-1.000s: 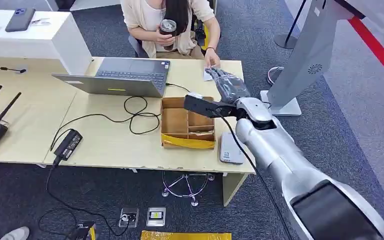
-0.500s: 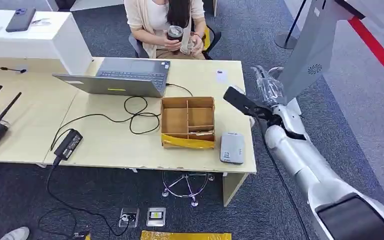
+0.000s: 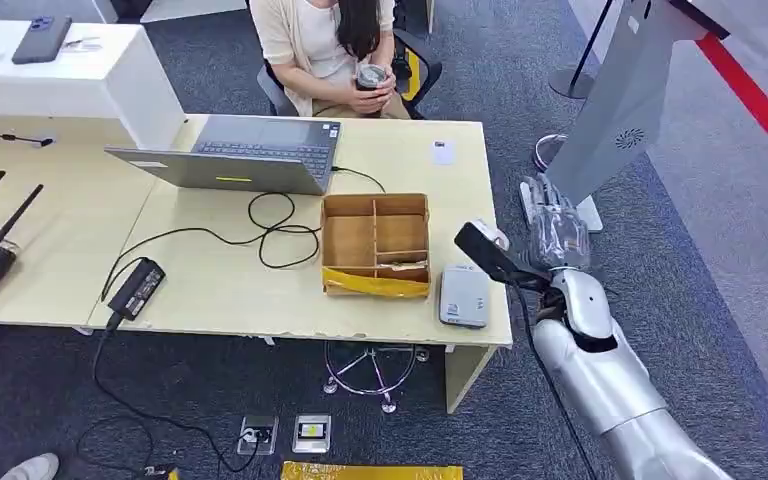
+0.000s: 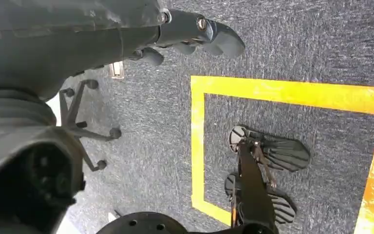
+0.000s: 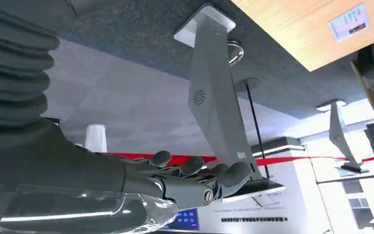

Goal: Pass the card to the sensor for recognition and then transmit it.

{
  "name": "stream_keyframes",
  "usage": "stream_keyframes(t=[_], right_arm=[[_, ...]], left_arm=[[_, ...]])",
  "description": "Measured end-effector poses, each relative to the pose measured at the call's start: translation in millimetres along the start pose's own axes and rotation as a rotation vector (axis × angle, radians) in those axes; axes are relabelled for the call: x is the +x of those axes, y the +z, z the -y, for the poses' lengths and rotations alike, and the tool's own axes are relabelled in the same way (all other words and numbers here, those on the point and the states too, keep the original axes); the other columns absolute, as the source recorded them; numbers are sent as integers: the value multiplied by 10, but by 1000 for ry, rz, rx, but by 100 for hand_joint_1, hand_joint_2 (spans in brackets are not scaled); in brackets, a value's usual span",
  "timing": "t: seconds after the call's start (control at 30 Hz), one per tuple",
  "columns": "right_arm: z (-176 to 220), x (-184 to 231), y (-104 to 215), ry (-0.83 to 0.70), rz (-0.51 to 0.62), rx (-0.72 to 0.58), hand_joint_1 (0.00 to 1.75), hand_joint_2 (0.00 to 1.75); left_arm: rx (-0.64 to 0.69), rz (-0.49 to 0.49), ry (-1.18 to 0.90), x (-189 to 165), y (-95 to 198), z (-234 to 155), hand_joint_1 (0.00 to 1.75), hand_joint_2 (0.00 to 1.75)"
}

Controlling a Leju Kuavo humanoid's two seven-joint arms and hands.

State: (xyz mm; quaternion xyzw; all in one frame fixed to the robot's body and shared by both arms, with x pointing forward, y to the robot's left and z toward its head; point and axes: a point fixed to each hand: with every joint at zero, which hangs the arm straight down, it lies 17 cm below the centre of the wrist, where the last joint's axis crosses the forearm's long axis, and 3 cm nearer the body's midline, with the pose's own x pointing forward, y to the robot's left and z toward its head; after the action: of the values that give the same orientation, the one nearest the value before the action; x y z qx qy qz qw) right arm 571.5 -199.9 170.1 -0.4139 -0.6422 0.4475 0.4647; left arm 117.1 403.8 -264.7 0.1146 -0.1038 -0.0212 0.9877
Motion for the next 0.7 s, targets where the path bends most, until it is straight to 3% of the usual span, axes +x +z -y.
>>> stream_keyframes(t=[0.33, 0.7], right_arm=[[-24, 362, 389, -37, 42, -19, 0, 175], [-148, 571, 517, -90, 58, -7, 0, 175]], left_arm=[[1, 0, 1, 2, 0, -2, 0, 0], [-4, 2, -3, 13, 1, 20, 0, 0]])
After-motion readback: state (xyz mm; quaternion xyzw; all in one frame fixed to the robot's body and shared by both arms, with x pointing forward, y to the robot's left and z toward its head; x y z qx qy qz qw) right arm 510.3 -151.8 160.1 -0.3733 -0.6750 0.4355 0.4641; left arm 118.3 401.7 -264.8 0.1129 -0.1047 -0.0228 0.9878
